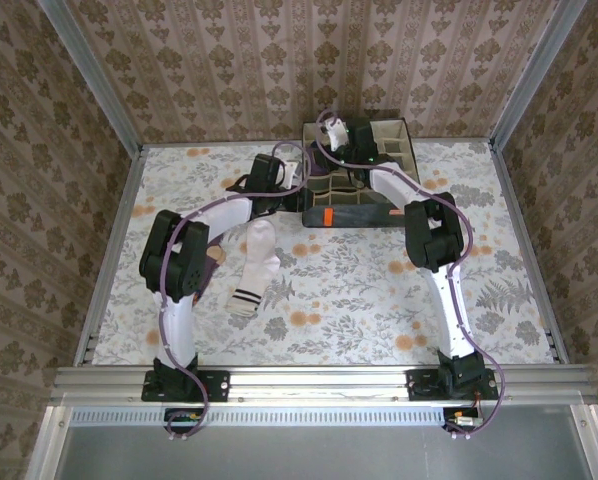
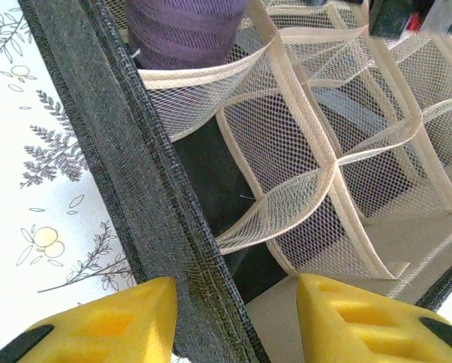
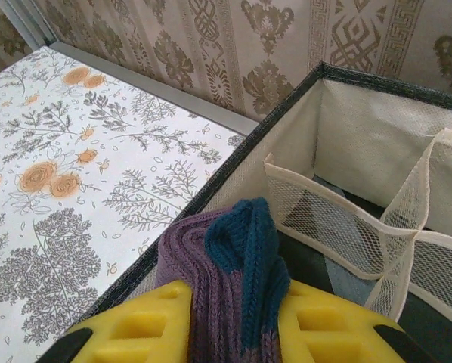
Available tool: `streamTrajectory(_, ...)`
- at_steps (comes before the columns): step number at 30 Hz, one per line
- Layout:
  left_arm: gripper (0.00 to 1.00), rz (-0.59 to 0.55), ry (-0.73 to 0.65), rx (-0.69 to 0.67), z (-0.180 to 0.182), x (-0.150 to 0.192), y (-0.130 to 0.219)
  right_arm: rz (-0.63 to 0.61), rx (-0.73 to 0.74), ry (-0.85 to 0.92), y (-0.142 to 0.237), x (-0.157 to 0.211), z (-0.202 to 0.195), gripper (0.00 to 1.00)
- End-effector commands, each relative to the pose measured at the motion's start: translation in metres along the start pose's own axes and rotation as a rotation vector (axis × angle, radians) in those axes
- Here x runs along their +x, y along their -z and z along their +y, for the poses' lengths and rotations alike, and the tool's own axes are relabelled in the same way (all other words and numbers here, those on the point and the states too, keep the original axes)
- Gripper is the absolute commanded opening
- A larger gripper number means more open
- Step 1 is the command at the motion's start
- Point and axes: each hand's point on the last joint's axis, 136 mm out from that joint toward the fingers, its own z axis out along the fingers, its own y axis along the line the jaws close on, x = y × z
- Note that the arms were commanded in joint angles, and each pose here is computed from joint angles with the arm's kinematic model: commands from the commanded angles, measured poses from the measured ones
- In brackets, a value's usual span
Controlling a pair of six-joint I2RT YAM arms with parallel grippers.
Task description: Roll the socks
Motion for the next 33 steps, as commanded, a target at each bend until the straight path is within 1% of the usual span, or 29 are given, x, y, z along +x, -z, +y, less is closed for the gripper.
streamTrajectory(1,0.37,0.047,0.069,-0.062,0.021,0.015,0.002,0.013,-0.029,0.052,0.004,0.007,0.008,0.24)
streamTrajectory(4,0.37,0.043,0.078,-0.067,0.022,0.014,0.004,0.01,-0.047,0.061,0.006,0.01,0.011,0.35)
streamTrajectory(7,0.37,0.033,0.075,-0.065,0.021,0.012,0.007,0.006,-0.047,0.049,0.008,0.008,0.01,0.52)
streamTrajectory(10,0.37,0.022,0.065,-0.06,0.018,0.008,0.011,-0.014,-0.046,0.03,0.013,-0.003,0.01,0.62)
streamTrajectory(13,0.37,0.013,0.058,-0.053,0.015,0.004,0.013,-0.047,-0.044,-0.012,0.022,-0.021,0.008,0.7)
streamTrajectory(17,0.37,0.002,0.051,-0.047,0.012,-0.002,0.016,-0.075,-0.056,-0.079,0.034,-0.042,0.005,0.72)
streamTrajectory(21,0.37,-0.014,0.025,-0.04,0.006,-0.011,0.021,-0.091,-0.059,-0.128,0.044,-0.054,0.0,0.75)
streamTrajectory(22,0.37,-0.028,0.035,-0.055,0.018,-0.019,0.028,-0.091,-0.058,-0.134,0.046,-0.056,0.0,0.76)
streamTrajectory(27,0.37,-0.052,0.004,-0.049,0.011,-0.032,0.041,-0.076,-0.054,-0.149,0.059,-0.063,0.004,0.76)
streamTrajectory(33,0.37,-0.089,-0.011,-0.07,0.011,-0.041,0.068,-0.025,-0.036,-0.202,0.08,-0.066,0.013,0.73)
